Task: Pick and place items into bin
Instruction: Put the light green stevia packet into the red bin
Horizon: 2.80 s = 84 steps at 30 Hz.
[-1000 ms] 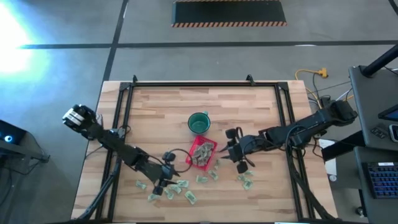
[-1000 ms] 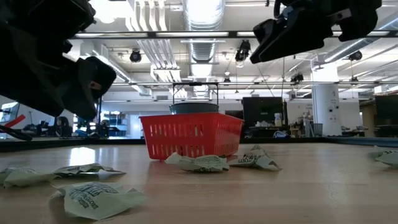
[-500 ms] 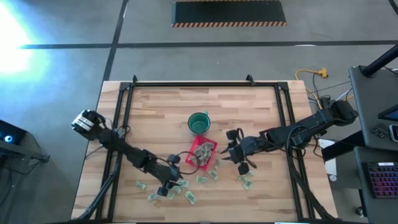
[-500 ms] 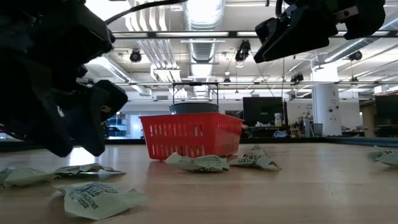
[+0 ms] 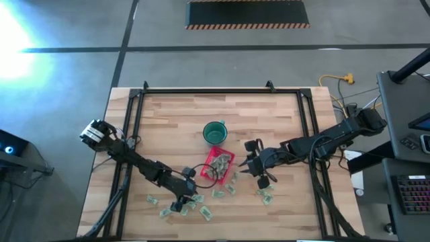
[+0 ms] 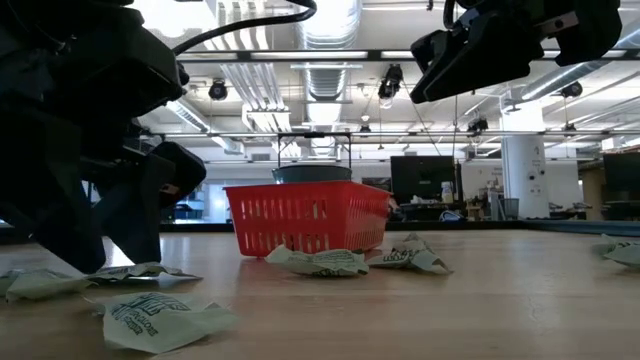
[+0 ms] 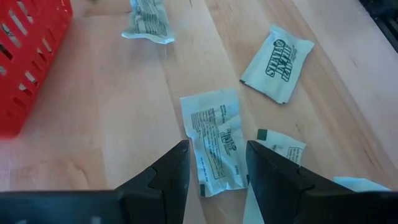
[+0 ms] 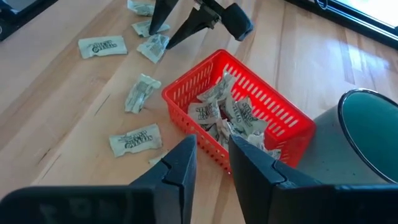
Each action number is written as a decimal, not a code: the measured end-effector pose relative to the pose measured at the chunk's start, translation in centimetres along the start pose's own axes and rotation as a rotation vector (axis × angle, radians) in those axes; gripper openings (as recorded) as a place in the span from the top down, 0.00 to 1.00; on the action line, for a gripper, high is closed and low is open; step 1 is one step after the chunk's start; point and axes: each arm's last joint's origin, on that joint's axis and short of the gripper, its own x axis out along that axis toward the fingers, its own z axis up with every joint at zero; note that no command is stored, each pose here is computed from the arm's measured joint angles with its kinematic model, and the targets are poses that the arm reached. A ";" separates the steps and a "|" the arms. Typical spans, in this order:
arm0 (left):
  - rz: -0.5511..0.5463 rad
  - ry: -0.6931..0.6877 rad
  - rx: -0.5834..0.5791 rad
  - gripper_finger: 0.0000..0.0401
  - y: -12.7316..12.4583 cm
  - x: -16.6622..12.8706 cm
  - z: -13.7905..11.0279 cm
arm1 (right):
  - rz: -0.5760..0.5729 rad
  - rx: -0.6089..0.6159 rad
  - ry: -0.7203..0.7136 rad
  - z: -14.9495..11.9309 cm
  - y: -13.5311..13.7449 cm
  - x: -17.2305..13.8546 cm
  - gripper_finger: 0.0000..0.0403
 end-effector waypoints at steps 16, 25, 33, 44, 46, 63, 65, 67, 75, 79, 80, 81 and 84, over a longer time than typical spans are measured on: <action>0.007 0.024 0.018 0.97 0.2 -0.1 -0.2 | 0.000 0.000 0.001 0.0 0.0 0.0 0.80; 0.022 -0.021 0.055 0.98 0.1 -2.0 1.0 | 0.001 -0.002 0.006 -0.2 0.0 0.0 0.82; 0.301 -0.180 0.166 0.98 0.6 -4.2 2.8 | 0.000 -0.002 0.006 -0.2 0.0 0.0 0.81; 0.492 -0.249 0.258 0.98 2.8 -3.5 3.8 | 0.000 -0.002 0.005 -0.2 0.0 0.0 0.82; 0.504 -0.237 0.251 0.98 3.2 -3.3 3.7 | 0.000 -0.002 0.005 -0.2 0.0 0.0 0.81; 0.513 -0.229 0.243 0.78 3.7 -3.0 3.7 | 0.005 0.086 0.055 -1.9 0.3 0.4 0.81; 0.513 -0.231 0.245 0.72 3.7 -3.0 3.8 | 0.005 0.102 0.061 -2.3 0.4 0.4 0.80; 0.518 -0.233 0.244 0.67 3.7 -3.1 3.8 | 0.004 0.123 0.056 -2.8 0.5 0.7 0.80; 0.516 -0.248 0.239 0.58 3.5 -3.6 4.1 | 0.081 0.108 0.071 -5.3 1.5 3.6 0.77; 0.513 -0.257 0.237 0.58 3.4 -3.8 4.2 | 0.087 0.059 0.092 -6.1 1.8 5.1 0.77; 0.512 -0.255 0.238 0.58 3.4 -3.8 4.2 | 0.090 0.043 0.097 -6.2 1.9 5.4 0.77; 0.511 -0.258 0.238 0.58 3.4 -3.8 4.2 | 0.092 0.028 0.099 -6.3 1.9 5.7 0.77; 0.508 -0.259 0.240 0.58 3.2 -3.9 4.2 | 0.094 -0.014 0.098 -6.2 2.0 6.3 0.78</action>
